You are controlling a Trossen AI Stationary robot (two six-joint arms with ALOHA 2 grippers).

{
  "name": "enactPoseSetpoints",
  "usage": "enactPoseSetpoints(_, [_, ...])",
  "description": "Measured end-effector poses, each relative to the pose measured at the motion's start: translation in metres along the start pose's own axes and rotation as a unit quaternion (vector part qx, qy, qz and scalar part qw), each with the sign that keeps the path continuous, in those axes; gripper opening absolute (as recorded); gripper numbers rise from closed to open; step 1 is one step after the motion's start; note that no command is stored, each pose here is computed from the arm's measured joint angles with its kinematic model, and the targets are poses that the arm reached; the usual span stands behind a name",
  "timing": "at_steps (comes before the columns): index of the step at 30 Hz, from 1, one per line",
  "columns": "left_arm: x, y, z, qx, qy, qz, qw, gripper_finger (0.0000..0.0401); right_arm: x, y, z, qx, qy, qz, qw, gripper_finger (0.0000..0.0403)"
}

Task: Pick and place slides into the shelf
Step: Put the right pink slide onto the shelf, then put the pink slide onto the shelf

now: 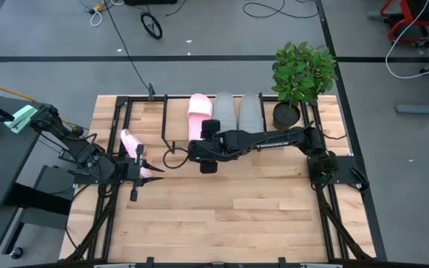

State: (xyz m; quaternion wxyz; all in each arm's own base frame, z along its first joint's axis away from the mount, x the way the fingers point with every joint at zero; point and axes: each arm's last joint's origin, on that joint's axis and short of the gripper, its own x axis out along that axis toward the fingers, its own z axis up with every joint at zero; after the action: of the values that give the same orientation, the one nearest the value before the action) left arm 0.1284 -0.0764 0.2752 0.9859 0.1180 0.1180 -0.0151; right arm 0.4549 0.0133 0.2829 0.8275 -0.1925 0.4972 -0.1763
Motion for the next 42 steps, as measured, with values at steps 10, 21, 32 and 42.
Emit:
enactPoseSetpoints(10, [0.000,0.000,-0.001,0.002,0.006,0.000,1.000,0.0101,-0.014,-0.006,0.001,0.026,0.013,0.034,0.999,0.0280])
enactPoseSetpoints(21, [0.000,0.000,-0.009,-0.001,0.039,-0.001,0.999,0.0095,-0.052,0.013,0.000,0.021,-0.008,0.034,0.999,0.0289])
enactPoseSetpoints(32, [-0.005,-0.003,-0.024,-0.044,0.107,-0.004,0.993,0.0081,-0.124,0.087,-0.003,0.103,-0.099,0.050,0.989,0.0258])
enactPoseSetpoints(42, [-0.010,-0.011,-0.026,-0.070,0.114,-0.046,0.990,0.0080,-0.095,0.145,-0.002,0.207,-0.237,0.067,0.947,0.0245])
